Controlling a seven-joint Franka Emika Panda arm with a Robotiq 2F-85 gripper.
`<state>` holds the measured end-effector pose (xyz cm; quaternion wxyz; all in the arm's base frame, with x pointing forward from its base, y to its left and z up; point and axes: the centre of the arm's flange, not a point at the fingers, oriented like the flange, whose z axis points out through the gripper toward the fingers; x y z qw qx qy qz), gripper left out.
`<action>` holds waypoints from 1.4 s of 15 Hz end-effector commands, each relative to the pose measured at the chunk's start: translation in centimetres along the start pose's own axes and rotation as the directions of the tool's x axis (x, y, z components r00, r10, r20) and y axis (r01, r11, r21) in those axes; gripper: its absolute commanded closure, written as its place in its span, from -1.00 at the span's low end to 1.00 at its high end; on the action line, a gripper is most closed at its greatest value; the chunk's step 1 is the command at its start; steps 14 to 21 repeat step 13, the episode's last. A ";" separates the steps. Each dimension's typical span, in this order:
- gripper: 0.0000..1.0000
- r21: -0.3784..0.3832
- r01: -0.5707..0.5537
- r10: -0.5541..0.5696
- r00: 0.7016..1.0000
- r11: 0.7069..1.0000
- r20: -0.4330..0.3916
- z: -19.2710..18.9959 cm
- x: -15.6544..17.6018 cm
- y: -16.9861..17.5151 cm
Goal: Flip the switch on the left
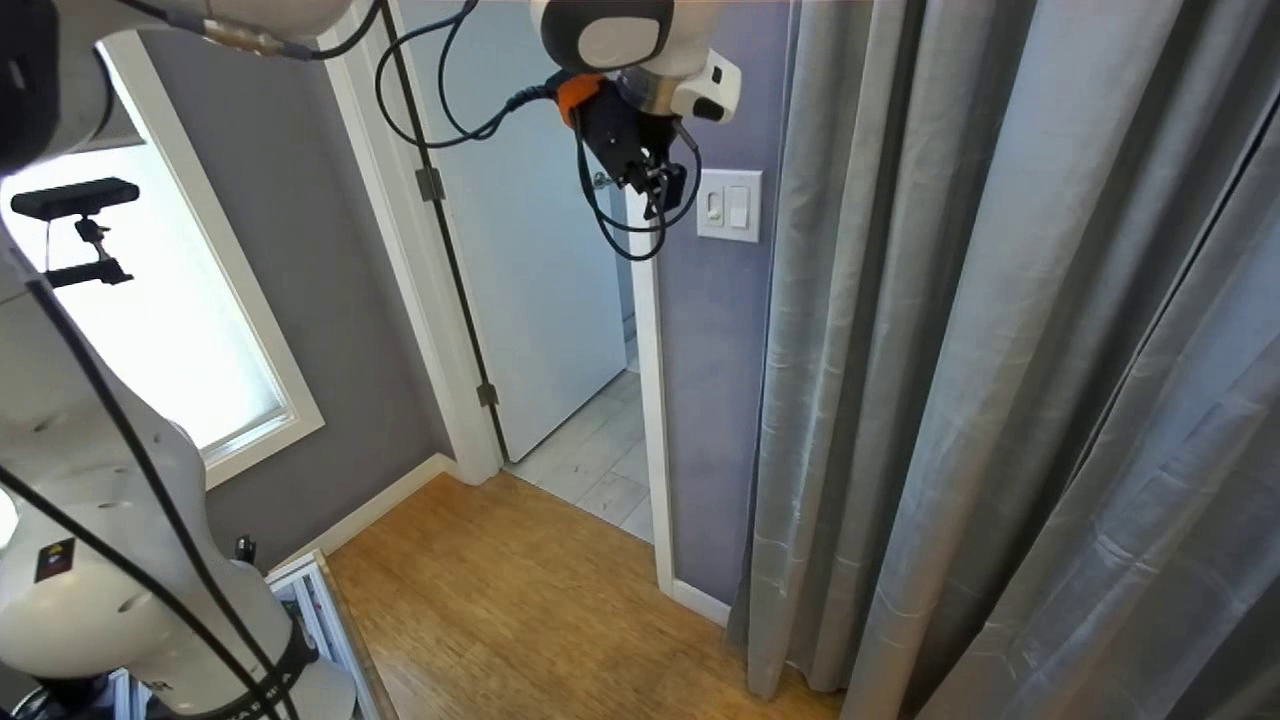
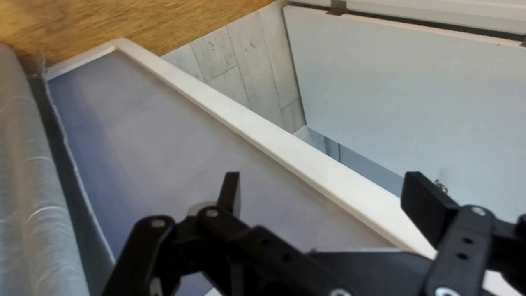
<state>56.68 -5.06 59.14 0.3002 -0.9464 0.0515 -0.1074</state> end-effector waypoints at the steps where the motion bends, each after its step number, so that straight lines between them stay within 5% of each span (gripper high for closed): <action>1: -1.00 -0.136 0.052 -0.071 0.988 0.989 -0.137 -0.2 -5.1 0.9; 5: -1.00 -0.188 0.057 -0.118 0.936 0.981 -0.332 -0.9 -6.9 3.0; 6: -1.00 -0.163 0.045 -0.088 0.959 0.986 -0.268 -1.6 -3.7 2.2; 21: -1.00 -0.187 0.049 -0.106 0.944 0.981 -0.312 -1.5 -5.4 3.1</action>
